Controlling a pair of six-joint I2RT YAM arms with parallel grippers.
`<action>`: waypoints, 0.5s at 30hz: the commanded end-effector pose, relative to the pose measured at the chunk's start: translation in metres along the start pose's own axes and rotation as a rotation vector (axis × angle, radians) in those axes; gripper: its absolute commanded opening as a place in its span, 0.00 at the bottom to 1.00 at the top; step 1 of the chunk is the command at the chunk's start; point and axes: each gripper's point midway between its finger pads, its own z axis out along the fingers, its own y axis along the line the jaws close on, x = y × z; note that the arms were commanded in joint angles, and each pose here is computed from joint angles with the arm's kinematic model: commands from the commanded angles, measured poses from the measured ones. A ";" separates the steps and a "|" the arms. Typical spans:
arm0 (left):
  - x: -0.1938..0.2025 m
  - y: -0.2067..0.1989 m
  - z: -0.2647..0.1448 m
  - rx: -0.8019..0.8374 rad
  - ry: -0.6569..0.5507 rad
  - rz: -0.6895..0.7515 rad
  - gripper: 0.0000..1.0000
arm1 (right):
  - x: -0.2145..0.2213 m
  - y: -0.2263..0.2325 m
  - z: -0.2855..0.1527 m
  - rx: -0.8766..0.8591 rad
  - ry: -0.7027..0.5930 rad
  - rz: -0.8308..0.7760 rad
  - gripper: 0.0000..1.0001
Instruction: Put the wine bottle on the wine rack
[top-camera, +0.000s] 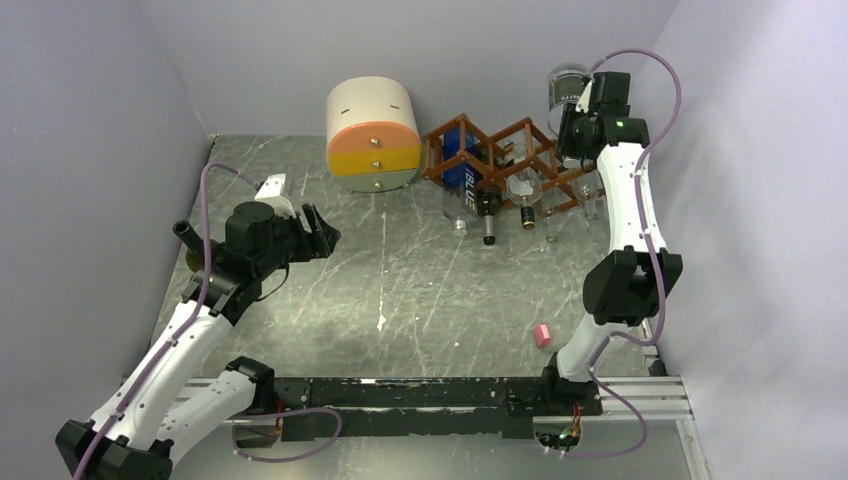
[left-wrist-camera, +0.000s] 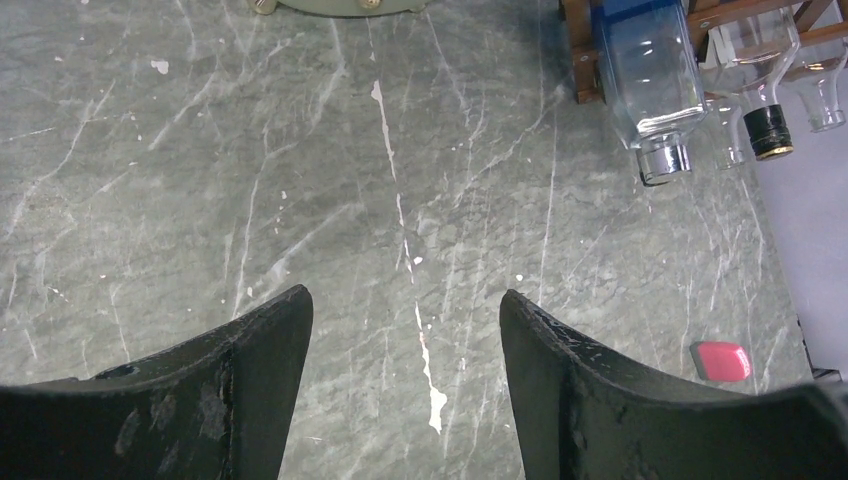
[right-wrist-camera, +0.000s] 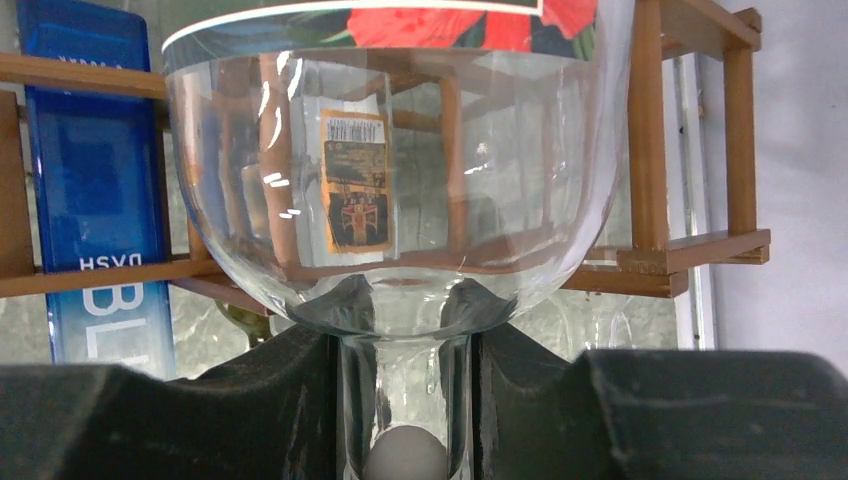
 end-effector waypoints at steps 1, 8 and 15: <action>-0.004 -0.008 0.001 0.043 -0.014 0.018 0.73 | -0.057 0.006 -0.019 -0.065 -0.169 -0.060 0.00; -0.001 -0.009 0.003 0.049 -0.001 0.018 0.73 | -0.040 -0.003 -0.010 -0.017 -0.130 -0.069 0.00; 0.002 -0.005 0.004 0.035 0.008 0.017 0.73 | -0.027 -0.003 0.003 -0.024 -0.073 -0.074 0.01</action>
